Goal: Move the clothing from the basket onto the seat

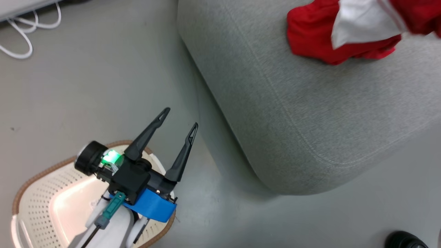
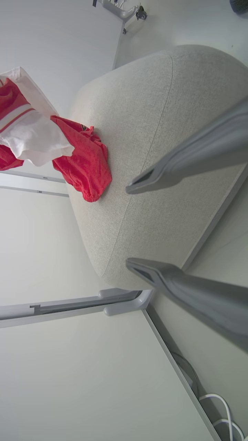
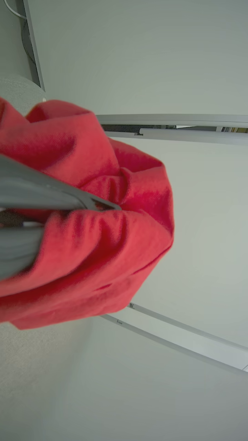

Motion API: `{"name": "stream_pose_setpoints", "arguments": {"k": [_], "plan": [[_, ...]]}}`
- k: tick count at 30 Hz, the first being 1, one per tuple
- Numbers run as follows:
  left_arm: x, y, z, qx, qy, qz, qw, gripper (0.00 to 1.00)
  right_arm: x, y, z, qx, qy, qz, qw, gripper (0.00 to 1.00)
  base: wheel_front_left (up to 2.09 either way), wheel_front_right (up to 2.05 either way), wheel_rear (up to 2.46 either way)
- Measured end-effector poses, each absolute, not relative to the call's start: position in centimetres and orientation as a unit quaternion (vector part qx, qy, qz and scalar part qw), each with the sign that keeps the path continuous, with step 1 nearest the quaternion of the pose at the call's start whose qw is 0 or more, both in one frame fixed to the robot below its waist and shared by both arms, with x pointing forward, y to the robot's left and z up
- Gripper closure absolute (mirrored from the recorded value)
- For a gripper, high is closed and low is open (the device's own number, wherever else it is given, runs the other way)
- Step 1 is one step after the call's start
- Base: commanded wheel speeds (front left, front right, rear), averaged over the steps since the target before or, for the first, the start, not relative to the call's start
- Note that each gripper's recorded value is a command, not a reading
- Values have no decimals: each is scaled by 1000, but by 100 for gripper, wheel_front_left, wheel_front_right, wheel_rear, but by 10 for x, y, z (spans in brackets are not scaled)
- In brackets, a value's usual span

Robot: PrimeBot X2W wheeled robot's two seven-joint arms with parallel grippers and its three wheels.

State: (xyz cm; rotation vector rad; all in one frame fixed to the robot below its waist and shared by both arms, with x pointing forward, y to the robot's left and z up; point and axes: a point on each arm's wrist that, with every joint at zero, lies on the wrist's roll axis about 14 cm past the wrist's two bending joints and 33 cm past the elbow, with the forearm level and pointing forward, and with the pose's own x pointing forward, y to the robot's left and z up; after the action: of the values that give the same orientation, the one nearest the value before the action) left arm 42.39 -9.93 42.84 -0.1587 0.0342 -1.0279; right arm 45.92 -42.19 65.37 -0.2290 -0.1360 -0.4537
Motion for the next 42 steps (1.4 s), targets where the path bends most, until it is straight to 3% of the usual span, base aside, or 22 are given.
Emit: {"name": "stream_pose_setpoints", "arguments": {"k": [5,12,19,25,26,30,31,32,42], "plan": [[442,-88,412,-76,12,-482,873,0,481,-444,636,-118,-65,-250,959,100,0,0,0],[457,-76,393,-73,12,-474,878,0,511,-444,544,-88,5,-251,964,100,0,0,0],[460,-66,371,-70,32,-467,881,0,518,-433,453,-58,88,-248,963,100,0,0,0],[461,-63,370,-68,36,-462,883,0,516,-431,434,-51,104,-249,962,97,0,0,0],[461,-63,370,-68,35,-462,884,0,516,-432,433,-50,106,-249,961,93,0,0,0],[460,-64,372,-70,34,-462,883,0,514,-434,435,-54,107,-249,961,52,0,0,0],[460,-64,373,-70,35,-462,883,0,513,-435,435,-55,108,-250,961,21,0,0,0],[460,-64,374,-69,34,-462,883,0,512,-436,436,-56,108,-250,961,0,0,0,0],[456,-62,389,-70,35,-448,891,0,504,-433,450,-62,109,-240,963,0,0,0,0]]}}
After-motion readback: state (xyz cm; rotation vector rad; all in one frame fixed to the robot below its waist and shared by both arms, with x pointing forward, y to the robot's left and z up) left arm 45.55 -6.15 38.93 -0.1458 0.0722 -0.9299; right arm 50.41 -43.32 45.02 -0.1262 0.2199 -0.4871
